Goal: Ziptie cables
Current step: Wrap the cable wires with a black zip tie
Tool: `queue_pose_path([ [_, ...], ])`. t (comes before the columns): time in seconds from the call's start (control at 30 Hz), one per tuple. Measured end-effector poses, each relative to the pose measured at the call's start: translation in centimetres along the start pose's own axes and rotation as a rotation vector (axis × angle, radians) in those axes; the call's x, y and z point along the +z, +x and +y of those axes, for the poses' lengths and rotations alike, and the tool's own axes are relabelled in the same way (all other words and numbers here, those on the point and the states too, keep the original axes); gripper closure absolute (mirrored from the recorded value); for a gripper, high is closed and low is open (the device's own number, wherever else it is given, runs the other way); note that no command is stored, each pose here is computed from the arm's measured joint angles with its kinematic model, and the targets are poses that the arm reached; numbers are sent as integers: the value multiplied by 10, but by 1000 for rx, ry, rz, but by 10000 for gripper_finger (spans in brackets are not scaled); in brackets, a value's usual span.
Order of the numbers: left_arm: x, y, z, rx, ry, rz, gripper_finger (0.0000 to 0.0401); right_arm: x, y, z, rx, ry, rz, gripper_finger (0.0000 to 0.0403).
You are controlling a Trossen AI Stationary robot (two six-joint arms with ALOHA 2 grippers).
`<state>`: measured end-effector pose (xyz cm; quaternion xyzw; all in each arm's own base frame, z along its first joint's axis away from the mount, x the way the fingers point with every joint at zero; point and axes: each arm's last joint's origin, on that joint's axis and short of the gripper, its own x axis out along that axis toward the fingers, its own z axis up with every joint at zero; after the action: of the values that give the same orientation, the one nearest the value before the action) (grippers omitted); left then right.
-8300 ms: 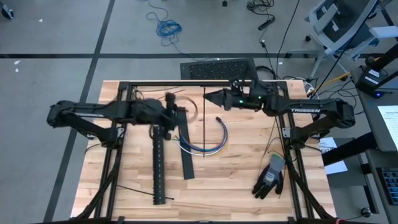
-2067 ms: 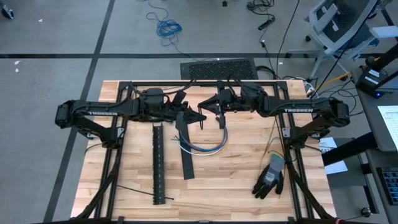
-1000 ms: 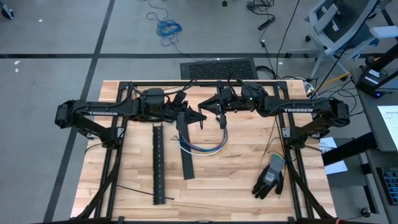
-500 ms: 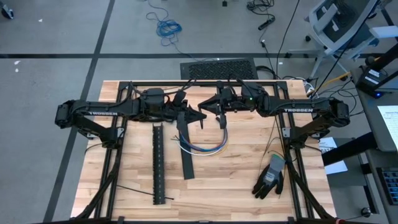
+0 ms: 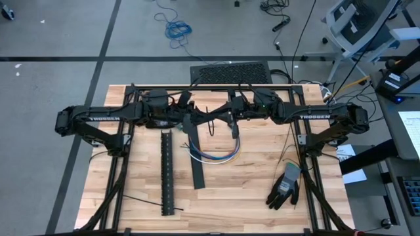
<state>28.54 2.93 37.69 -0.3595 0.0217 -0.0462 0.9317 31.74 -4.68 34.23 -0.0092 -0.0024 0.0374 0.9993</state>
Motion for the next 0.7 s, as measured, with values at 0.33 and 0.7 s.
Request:
queue_pose_path([
  [0.33, 4, -2, 4, 23, 17, -22, 401, 0, 0, 1, 35, -9, -2, 403],
  [0.7, 6, -2, 4, 38, 20, -46, 349, 1, 0, 1, 43, -9, -12, 403],
])
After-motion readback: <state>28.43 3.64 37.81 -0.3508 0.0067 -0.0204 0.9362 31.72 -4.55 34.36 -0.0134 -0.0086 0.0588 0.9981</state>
